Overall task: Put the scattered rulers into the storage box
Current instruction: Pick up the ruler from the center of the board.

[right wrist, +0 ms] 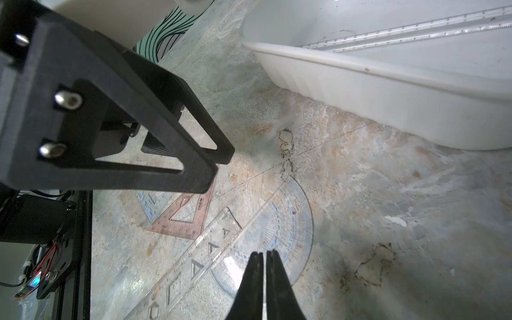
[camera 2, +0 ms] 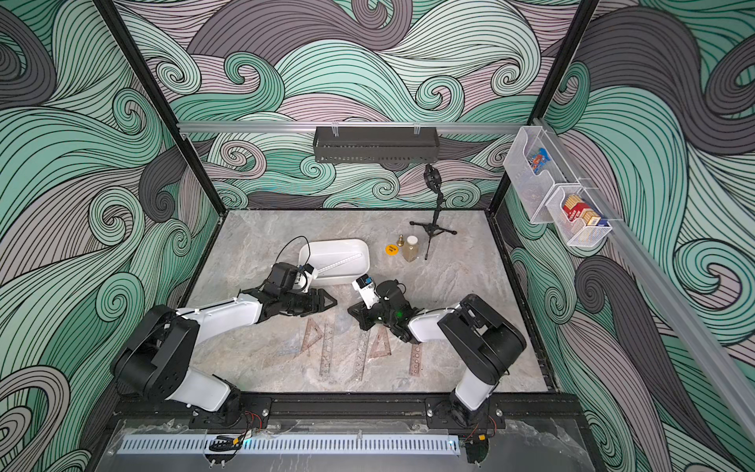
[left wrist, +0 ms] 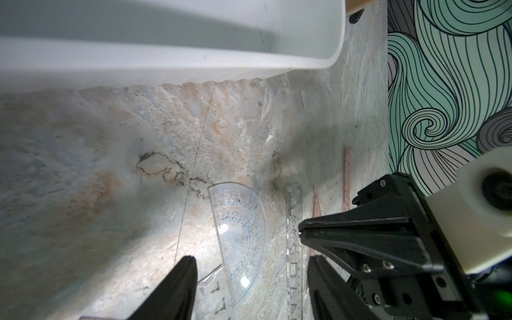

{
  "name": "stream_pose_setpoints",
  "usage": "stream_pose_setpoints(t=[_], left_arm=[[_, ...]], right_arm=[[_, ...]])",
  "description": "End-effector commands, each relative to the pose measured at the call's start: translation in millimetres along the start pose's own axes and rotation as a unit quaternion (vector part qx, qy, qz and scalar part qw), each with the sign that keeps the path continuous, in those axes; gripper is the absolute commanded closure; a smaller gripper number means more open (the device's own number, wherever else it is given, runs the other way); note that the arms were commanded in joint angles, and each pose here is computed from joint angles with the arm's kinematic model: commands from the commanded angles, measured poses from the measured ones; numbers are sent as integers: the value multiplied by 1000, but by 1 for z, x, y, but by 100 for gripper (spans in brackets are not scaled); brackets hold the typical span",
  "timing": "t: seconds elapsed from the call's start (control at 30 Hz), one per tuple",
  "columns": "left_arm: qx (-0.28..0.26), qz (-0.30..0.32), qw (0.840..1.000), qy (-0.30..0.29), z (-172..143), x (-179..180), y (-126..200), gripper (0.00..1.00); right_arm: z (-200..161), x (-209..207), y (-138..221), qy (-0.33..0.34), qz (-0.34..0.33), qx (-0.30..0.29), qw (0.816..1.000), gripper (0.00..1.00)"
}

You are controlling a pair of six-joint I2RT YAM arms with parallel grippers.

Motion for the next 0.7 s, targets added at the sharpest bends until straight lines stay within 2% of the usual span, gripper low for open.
stream_pose_setpoints(t=[0.0,0.4,0.5,0.67], left_arm=[[6,-16,1000,-20,2,-6,-2,32],[29,-20,999,-5,-6,-7,-17,37],[36,-16,999,-2,-8,-6,-19,43],[46,-11,999,4,-12,-2,-24,47]], right_arm=[[7,5,5,11,15,-14,1000,90],[-3,-2,-12,5,5,19,1000,98],[-5,-4,-16,4,4,26,1000,100],[-7,-5,-20,3,4,34,999,100]])
Point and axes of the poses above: each gripper's point midway between its finger pads, its own y axis back along the fingers, its own x axis along the line the jaws close on, z = x × y, the point moved 7 cm from there along y, back along the fingers, and after that the axes turned 6 degrees about -y, right-handed, at the moved point
